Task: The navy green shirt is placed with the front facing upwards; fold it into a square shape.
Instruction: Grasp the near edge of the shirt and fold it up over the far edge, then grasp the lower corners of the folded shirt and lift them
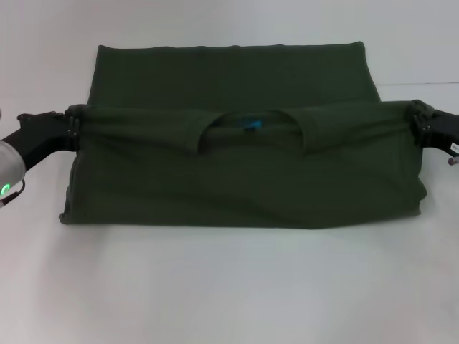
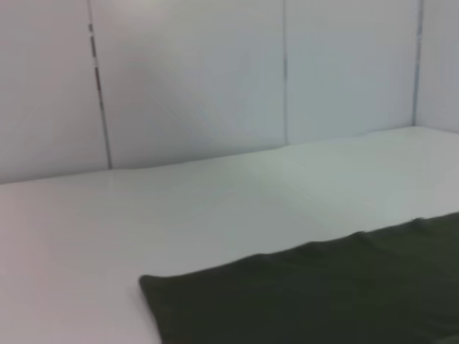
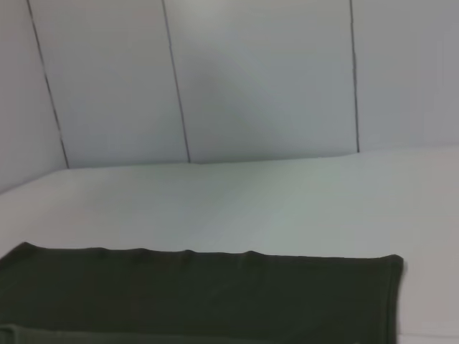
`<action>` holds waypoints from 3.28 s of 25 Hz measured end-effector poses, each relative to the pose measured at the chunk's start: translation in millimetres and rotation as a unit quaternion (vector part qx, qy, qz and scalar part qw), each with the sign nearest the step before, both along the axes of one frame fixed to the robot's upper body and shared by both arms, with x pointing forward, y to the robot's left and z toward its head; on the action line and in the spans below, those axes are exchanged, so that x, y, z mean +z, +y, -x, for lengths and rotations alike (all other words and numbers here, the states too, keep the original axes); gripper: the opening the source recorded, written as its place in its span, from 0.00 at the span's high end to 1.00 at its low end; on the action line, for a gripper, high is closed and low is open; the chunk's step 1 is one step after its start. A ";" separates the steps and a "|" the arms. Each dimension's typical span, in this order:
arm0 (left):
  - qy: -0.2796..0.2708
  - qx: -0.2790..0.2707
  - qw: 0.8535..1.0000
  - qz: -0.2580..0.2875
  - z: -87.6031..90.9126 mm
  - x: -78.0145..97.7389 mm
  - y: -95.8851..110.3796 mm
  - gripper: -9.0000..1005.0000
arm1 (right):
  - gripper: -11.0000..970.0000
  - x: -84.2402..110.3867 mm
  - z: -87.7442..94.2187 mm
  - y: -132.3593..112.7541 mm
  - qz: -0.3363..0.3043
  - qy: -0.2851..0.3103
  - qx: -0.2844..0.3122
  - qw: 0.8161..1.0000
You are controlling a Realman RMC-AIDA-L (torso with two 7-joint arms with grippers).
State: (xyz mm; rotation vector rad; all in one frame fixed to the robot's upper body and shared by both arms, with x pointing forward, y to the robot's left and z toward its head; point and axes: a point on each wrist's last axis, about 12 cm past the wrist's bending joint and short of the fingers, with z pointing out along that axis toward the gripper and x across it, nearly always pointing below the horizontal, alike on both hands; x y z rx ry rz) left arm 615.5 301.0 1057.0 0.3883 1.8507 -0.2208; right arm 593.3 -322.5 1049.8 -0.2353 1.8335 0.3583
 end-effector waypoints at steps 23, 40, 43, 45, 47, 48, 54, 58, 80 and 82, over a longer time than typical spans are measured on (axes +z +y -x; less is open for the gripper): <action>0.004 0.056 0.997 -0.047 -35.3 10.8 -25.5 0.97 | 0.95 22.1 -57.7 26.3 0.078 0.029 -0.026 0.996; -0.011 0.053 0.997 -0.061 -31.8 4.7 -42.7 0.93 | 0.85 14.0 -55.1 37.2 0.068 0.035 -0.037 0.996; -0.015 0.072 0.996 -0.049 -30.6 4.3 -39.8 0.87 | 0.77 12.5 -54.7 37.4 0.073 0.039 -0.037 0.996; -0.016 0.077 0.996 -0.045 -29.8 3.9 -38.4 0.78 | 0.72 12.5 -55.2 38.2 0.080 0.041 -0.034 0.995; -0.016 0.078 0.996 -0.043 -29.3 3.5 -37.9 0.69 | 0.65 12.9 -56.2 39.1 0.086 0.042 -0.031 0.995; -0.016 0.078 0.996 -0.043 -29.0 3.2 -38.0 0.65 | 0.61 13.0 -56.7 39.6 0.089 0.042 -0.030 0.995; -0.016 0.076 0.996 -0.041 -27.7 1.9 -39.8 0.44 | 0.40 13.2 -58.8 37.2 0.093 0.049 -0.045 0.993; -0.017 0.097 0.995 -0.020 -26.3 1.3 -36.8 0.35 | 0.33 11.6 -55.9 32.2 0.076 0.048 -0.058 0.994; 0.024 -0.037 0.985 0.167 46.5 12.7 16.1 0.11 | 0.28 14.3 47.2 -19.2 -0.062 -0.010 0.101 0.993; 0.052 -0.070 0.984 0.154 53.3 14.6 18.9 0.11 | 0.28 12.7 57.5 -24.4 -0.057 -0.009 0.108 0.992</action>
